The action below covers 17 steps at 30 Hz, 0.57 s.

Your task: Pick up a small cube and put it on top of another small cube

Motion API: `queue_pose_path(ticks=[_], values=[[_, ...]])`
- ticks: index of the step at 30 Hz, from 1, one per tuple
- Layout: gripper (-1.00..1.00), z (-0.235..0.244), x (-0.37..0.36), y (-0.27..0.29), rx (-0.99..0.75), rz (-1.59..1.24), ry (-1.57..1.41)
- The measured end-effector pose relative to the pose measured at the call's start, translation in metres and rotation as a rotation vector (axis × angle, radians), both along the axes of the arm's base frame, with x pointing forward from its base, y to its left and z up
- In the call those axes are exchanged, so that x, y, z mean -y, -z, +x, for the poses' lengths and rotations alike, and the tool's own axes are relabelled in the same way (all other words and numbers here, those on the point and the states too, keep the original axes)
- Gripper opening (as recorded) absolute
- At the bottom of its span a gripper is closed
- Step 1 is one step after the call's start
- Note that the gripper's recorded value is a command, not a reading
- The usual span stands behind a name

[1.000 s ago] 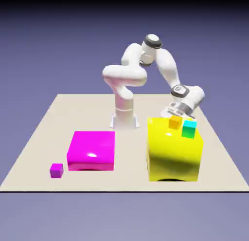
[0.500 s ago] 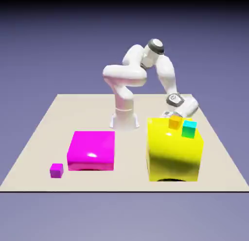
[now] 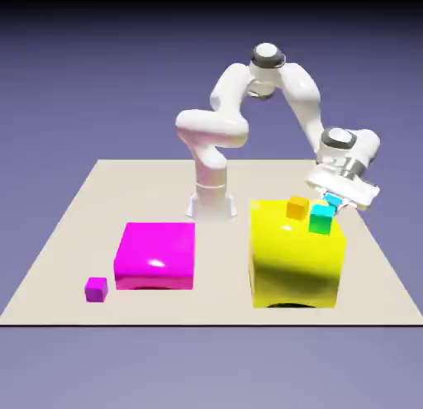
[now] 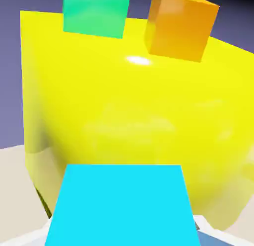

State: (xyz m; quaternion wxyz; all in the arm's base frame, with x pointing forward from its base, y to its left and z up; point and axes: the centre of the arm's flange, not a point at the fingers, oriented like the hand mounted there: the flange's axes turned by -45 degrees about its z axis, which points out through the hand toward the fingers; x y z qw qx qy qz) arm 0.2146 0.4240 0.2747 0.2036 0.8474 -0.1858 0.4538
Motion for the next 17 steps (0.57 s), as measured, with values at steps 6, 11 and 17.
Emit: queue_pose_path(ticks=[6,11,17], values=[[-1.00,0.094,0.036,-0.098,0.047,0.094,0.048],[-1.00,0.134,0.078,-0.113,0.068,0.169,0.131],[1.00,0.158,0.098,-0.077,0.067,0.169,0.132]])
